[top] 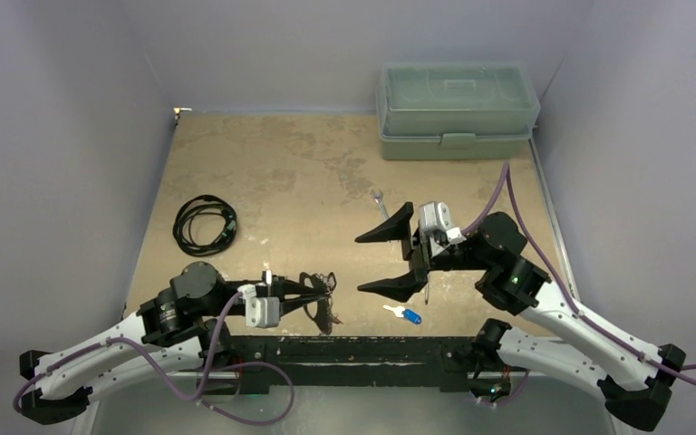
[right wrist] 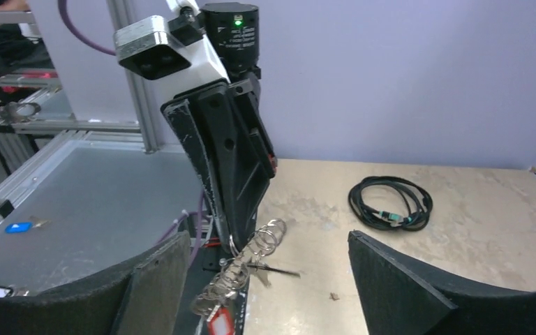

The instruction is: Put the keys on the keyring

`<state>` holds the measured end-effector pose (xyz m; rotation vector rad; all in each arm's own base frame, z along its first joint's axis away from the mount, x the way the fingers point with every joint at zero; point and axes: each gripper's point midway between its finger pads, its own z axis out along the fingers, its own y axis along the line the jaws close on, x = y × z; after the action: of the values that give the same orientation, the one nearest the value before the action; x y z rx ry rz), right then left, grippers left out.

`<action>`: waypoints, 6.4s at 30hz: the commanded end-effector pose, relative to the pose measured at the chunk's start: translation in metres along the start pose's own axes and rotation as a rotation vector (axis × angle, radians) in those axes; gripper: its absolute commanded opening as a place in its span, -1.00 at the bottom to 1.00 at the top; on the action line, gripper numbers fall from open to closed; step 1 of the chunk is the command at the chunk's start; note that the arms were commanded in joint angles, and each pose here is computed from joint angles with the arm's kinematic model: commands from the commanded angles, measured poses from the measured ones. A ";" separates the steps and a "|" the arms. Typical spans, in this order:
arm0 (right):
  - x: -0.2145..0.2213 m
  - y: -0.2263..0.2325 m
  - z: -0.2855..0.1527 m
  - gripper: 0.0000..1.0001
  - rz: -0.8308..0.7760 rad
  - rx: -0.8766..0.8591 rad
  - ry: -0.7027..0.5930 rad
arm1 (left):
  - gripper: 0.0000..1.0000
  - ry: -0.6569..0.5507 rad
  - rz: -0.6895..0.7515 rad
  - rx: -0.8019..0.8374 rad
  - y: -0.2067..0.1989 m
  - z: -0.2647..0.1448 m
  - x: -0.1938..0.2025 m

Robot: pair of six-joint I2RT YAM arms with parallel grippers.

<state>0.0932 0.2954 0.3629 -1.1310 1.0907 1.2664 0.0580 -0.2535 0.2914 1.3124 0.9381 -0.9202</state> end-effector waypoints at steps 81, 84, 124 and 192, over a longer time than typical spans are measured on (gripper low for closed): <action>0.045 0.028 0.038 -0.51 0.004 -0.084 -0.011 | -1.00 -0.181 0.004 -0.047 0.011 0.000 -0.034; 0.044 0.028 0.039 -0.54 0.001 -0.086 -0.013 | -1.00 -0.182 0.004 -0.047 0.011 0.000 -0.035; 0.033 0.039 0.044 -1.00 -0.018 -0.164 -0.046 | -1.00 -0.187 -0.012 -0.052 0.012 0.001 -0.033; 0.067 -0.020 0.002 -1.00 0.050 0.212 0.587 | -0.39 0.235 -0.247 -0.045 0.019 0.023 0.032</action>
<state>0.1266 0.2954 0.2805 -1.3053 1.7971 0.7429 0.1025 -0.2646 0.2423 1.3408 1.4495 -0.7976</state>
